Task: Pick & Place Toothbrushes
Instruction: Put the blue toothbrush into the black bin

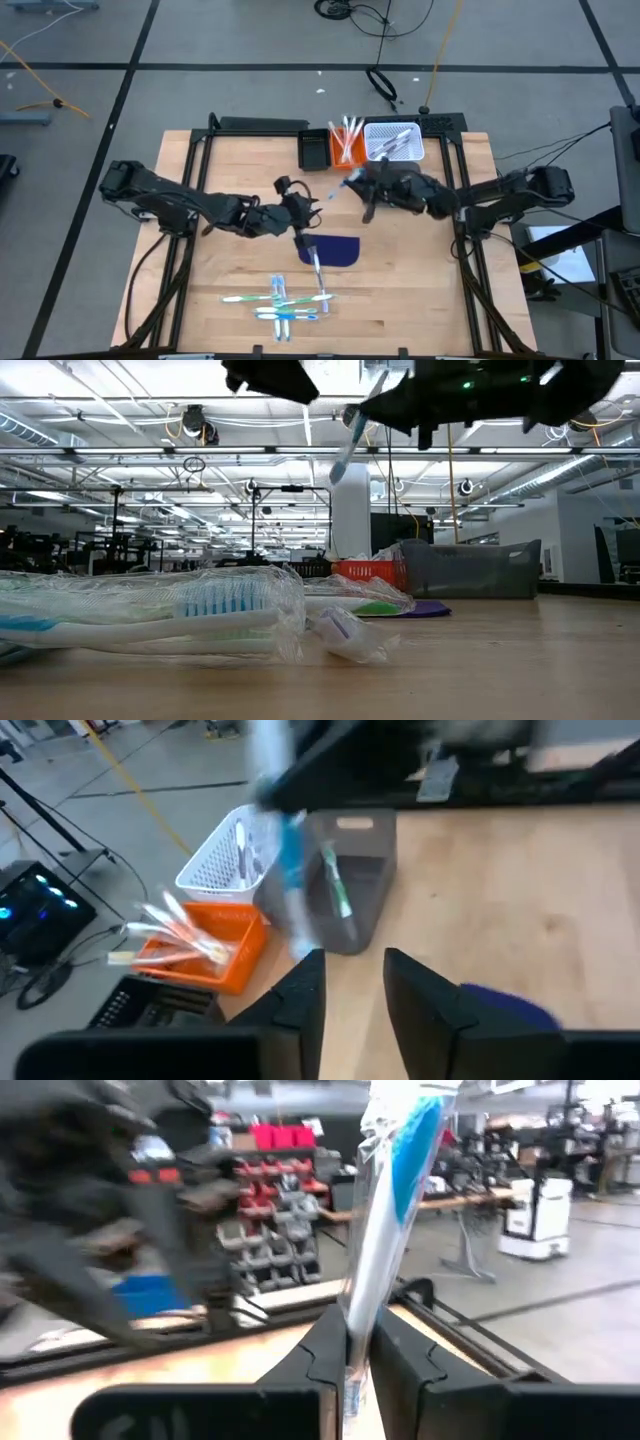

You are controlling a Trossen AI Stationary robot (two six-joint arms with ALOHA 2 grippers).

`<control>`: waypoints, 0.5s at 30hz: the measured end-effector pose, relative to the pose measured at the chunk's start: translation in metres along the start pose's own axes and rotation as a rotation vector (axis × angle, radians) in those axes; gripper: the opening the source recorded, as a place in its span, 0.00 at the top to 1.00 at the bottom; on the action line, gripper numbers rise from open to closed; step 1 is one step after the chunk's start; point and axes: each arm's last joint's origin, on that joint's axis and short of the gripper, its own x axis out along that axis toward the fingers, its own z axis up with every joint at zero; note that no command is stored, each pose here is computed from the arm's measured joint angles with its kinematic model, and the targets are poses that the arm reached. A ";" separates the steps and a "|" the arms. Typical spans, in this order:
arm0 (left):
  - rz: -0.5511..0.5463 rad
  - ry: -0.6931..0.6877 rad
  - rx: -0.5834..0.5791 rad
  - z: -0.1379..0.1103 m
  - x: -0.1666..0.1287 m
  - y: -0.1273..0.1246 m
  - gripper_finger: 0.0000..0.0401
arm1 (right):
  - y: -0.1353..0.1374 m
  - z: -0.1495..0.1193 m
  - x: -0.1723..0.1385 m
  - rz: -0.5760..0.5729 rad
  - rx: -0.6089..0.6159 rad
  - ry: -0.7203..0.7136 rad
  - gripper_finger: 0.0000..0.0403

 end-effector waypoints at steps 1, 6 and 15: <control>-0.005 0.000 -0.012 0.001 -0.003 0.000 0.72 | -0.004 0.002 0.005 -0.009 -0.006 0.013 0.95; -0.032 0.030 -0.027 -0.003 -0.011 -0.006 0.71 | -0.031 0.011 0.027 -0.032 -0.010 0.026 0.95; -0.061 0.070 -0.002 -0.009 -0.019 -0.016 0.71 | -0.088 -0.009 0.079 -0.083 0.066 0.131 0.95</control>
